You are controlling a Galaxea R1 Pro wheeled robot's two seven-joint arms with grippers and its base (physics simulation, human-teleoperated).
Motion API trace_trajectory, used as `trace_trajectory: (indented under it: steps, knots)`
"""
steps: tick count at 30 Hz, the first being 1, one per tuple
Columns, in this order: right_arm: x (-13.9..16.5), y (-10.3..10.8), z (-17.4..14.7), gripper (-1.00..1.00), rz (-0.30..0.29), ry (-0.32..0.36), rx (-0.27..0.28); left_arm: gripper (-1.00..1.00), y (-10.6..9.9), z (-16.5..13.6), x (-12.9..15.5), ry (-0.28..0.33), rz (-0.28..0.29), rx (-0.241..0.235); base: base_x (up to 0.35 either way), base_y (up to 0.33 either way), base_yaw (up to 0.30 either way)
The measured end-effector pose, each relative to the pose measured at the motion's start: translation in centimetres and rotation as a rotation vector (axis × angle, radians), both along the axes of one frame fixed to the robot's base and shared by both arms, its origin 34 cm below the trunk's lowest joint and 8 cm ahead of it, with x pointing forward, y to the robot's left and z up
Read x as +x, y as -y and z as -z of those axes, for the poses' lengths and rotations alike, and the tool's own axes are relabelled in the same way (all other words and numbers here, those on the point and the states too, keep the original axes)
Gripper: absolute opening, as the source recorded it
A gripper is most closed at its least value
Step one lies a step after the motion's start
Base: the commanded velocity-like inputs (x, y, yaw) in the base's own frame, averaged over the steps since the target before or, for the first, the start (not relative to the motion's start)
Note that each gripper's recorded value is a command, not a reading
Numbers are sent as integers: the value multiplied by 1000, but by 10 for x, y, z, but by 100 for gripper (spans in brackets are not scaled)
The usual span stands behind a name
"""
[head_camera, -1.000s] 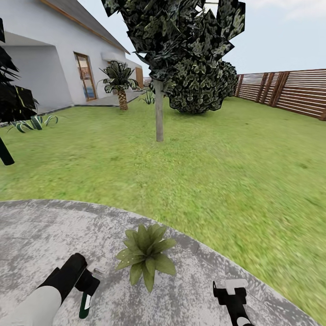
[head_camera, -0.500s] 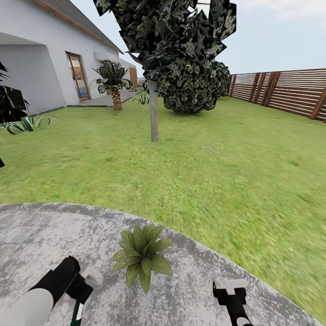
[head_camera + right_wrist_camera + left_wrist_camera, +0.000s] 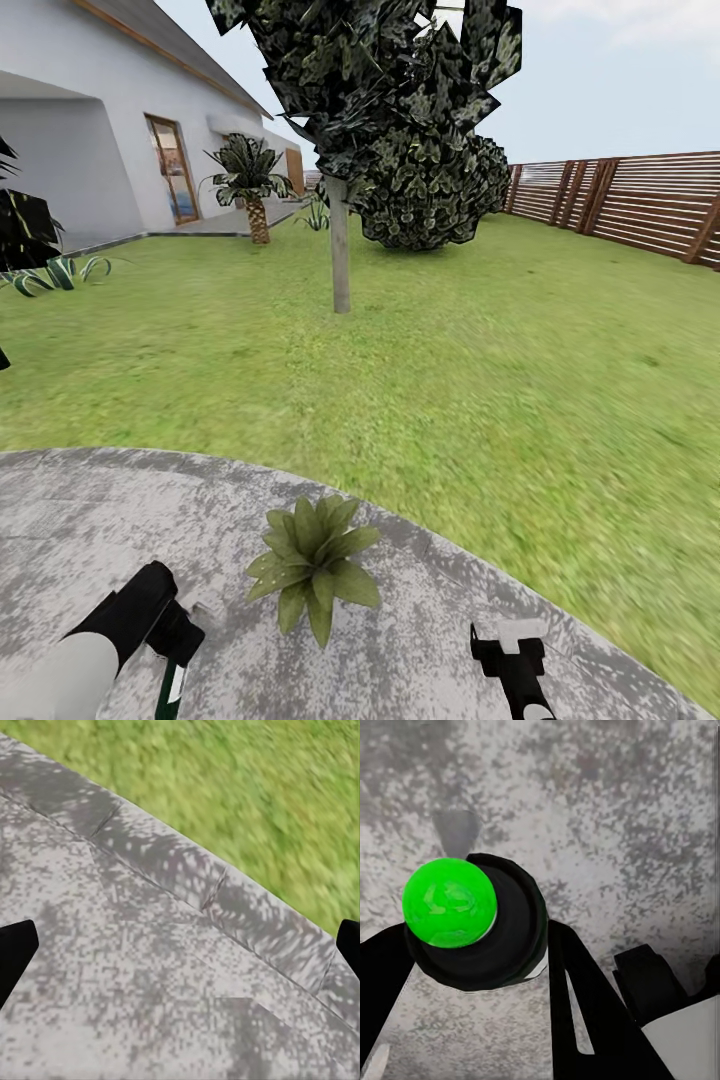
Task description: Pick up the pesticide atomizer in the garden and spray insectifuge to fully cover both potted plants in the garden.
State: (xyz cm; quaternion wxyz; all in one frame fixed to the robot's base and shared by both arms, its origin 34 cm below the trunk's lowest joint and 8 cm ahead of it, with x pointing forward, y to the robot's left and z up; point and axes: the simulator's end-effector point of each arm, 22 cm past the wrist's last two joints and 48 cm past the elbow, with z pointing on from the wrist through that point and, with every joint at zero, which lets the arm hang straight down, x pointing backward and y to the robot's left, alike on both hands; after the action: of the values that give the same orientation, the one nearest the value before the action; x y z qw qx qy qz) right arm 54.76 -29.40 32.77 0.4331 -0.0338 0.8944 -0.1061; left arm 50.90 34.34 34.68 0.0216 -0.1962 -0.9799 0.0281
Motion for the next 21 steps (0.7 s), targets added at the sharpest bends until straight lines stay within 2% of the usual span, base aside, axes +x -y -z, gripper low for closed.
trace_trajectory:
  steps: [2,7,13,17,21]
  knots:
    - [-1,0,0,100,0,-1,0,-100,3,-14,26,37,-4,-11,0,0,0]
    - [-1,0,1,100,0,-2,0,-100,12,-41,66,84,10,-45,0,0,0]
    - [-1,0,1,100,0,-2,0,-100,19,-37,58,51,87,-17,0,0,0]
    - [-1,0,1,100,-1,-2,1,-100,19,-32,51,39,86,-22,0,0,1]
    - [-2,0,1,100,-1,-4,1,-100,18,-18,27,-6,80,-28,0,0,157]
